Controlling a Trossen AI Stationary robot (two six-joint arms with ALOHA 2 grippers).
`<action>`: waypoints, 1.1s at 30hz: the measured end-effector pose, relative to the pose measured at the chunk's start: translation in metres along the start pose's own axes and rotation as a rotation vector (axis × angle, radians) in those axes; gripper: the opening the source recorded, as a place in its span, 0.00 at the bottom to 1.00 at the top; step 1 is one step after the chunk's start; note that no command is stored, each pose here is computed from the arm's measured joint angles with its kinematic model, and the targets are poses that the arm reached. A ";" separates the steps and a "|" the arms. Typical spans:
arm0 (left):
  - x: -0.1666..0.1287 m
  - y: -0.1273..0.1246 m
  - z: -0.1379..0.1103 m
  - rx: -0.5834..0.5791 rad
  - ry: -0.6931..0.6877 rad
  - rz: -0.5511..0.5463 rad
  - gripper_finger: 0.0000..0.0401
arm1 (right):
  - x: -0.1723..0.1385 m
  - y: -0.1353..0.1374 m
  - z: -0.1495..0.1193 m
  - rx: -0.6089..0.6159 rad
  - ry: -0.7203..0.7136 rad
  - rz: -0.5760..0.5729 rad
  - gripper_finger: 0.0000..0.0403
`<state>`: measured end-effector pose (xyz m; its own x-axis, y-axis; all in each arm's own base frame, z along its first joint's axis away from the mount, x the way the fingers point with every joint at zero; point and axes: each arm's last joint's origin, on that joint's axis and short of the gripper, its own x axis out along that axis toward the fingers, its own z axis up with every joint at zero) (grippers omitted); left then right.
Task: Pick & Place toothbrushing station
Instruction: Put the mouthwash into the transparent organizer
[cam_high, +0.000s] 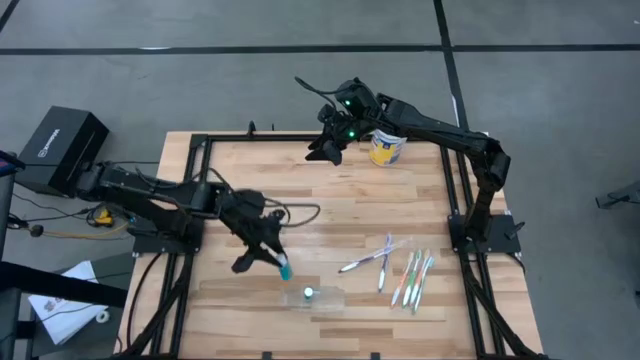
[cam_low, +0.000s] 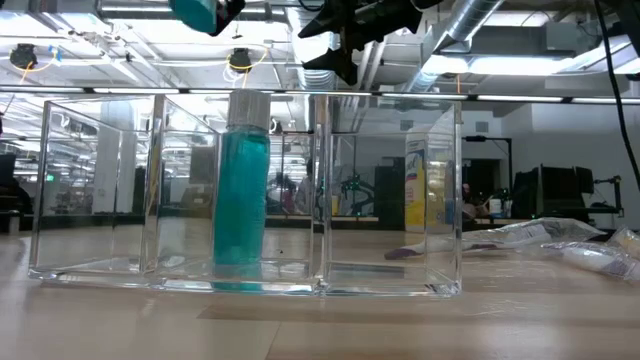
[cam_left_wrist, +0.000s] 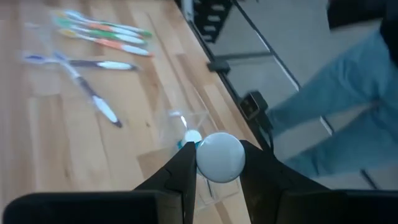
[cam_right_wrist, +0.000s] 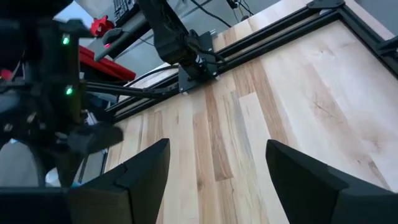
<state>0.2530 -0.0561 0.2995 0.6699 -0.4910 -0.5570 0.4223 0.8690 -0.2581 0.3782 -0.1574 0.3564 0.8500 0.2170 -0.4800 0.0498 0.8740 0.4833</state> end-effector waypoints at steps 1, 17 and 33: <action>0.004 -0.002 -0.001 0.019 0.013 -0.009 0.21 | 0.000 0.000 0.000 0.000 -0.001 -0.007 0.63; 0.066 -0.002 0.043 0.101 0.064 0.022 0.21 | 0.008 0.013 -0.006 -0.060 0.041 0.017 0.63; 0.117 -0.004 0.036 0.072 0.175 0.044 0.21 | 0.016 0.027 -0.011 -0.101 0.068 0.046 0.63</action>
<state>0.3519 -0.1191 0.2635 0.5748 -0.4283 -0.6973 0.4414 0.8798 -0.1766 0.3876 -0.1260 0.3534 0.8126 0.2837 -0.5091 -0.0443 0.9010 0.4315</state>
